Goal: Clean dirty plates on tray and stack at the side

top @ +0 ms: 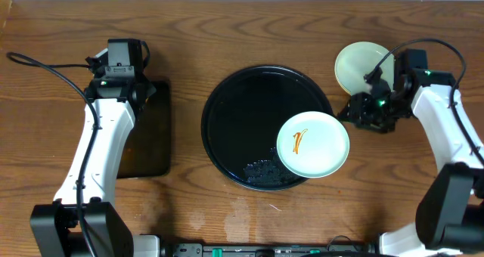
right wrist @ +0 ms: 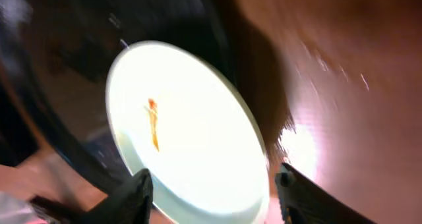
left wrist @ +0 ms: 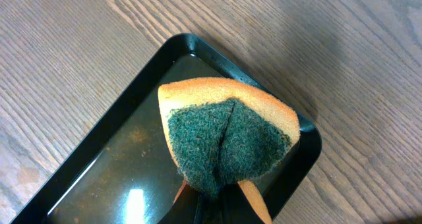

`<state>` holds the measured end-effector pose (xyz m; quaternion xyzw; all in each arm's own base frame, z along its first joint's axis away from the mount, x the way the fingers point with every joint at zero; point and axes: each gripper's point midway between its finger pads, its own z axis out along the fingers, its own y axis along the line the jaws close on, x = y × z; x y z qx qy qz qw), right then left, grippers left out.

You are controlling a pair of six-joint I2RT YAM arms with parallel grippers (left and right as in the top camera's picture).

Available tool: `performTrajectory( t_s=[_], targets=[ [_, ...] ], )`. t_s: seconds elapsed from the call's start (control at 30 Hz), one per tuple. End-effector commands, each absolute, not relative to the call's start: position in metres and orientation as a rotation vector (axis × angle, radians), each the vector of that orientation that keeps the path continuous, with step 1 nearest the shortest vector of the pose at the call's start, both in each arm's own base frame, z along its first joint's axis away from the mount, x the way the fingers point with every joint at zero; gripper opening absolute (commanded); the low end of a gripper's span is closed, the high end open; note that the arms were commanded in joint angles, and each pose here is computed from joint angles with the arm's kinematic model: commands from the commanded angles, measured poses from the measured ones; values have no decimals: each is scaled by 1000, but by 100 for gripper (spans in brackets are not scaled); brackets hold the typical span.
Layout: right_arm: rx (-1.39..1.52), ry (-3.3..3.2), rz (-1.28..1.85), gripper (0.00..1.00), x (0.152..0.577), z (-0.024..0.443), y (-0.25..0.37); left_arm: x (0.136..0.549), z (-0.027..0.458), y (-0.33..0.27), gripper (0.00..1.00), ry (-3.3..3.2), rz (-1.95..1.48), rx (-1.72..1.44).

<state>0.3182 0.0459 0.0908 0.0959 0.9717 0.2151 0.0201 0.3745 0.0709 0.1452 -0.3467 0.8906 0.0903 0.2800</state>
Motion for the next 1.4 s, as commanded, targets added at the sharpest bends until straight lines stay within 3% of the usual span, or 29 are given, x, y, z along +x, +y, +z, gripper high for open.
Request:
performTrajectory(
  t_s=[0.0,0.27,0.57,0.63,0.87,1.37],
  targets=[
    [402,3082,428,63,307,89,28,378,157,74,8,2349,233,-944],
    [482,3155,368,72,284,65,33,380,155,65,8,2374,164,-933],
    [485,3115,419,58,284,35,55,380,155,65,8,2374,164,-933],
    [458,3109,420,49,285,32,59,380,154,65,8,2374,165,-933],
    [419,3059,446,1,297,34,71,380,155,65,8,2374,165,-933],
    [92,2810,525,1,353,45,125,383,153,56,8,2409,106,-879]
  ],
)
